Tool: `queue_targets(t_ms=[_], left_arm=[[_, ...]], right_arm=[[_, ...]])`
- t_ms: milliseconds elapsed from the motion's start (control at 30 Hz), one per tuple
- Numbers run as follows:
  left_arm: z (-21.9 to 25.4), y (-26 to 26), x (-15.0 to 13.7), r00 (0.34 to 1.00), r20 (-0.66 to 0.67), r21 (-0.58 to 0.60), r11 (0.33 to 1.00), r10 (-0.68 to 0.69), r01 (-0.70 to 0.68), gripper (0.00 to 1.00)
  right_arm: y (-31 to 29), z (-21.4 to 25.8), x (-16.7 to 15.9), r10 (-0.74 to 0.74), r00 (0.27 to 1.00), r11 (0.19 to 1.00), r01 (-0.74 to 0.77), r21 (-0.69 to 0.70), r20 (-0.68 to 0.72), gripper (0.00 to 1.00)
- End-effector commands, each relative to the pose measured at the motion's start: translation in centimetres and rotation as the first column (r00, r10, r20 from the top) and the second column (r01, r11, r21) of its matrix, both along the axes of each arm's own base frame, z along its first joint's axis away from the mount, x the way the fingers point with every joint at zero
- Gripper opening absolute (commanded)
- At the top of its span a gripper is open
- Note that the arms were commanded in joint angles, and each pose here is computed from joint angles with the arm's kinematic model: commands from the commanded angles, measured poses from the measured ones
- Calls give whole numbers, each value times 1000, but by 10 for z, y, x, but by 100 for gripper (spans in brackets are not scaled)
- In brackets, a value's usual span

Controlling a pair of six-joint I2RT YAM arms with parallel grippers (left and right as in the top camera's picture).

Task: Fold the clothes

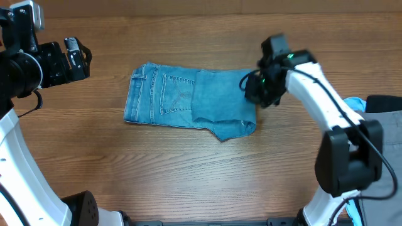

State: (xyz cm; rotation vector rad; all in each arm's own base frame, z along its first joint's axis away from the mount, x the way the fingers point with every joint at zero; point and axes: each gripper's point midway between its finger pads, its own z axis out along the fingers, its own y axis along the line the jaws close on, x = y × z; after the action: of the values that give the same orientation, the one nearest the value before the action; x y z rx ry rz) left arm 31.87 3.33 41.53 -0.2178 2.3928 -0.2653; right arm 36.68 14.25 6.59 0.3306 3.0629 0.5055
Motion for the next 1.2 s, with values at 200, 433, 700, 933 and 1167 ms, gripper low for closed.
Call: queue_targets(t_ms=[200, 433, 700, 933, 1167], left_arm=[[-1, 1, 2, 1000, -2, -3, 1000, 10, -10, 100], [-1, 1, 2, 1000, -2, -3, 1000, 10, -10, 100], [-1, 1, 2, 1000, -2, -3, 1000, 11, -11, 100], [-1, 1, 2, 1000, -2, -3, 1000, 11, -11, 100], [-1, 1, 2, 1000, -2, -3, 1000, 11, -11, 100]], right_arm=[[-6, -53, -41, 16, 993, 1000, -18, -18, -118, 5], [24, 68, 7, 100, 975, 986, -123, 111, 198, 8], [85, 84, 59, 50, 910, 953, -167, 253, 412, 17], [115, -21, 86, 22, 932, 984, -83, 156, 363, 7], [140, -26, 83, 83, 934, 939, -190, 286, 348, 4]])
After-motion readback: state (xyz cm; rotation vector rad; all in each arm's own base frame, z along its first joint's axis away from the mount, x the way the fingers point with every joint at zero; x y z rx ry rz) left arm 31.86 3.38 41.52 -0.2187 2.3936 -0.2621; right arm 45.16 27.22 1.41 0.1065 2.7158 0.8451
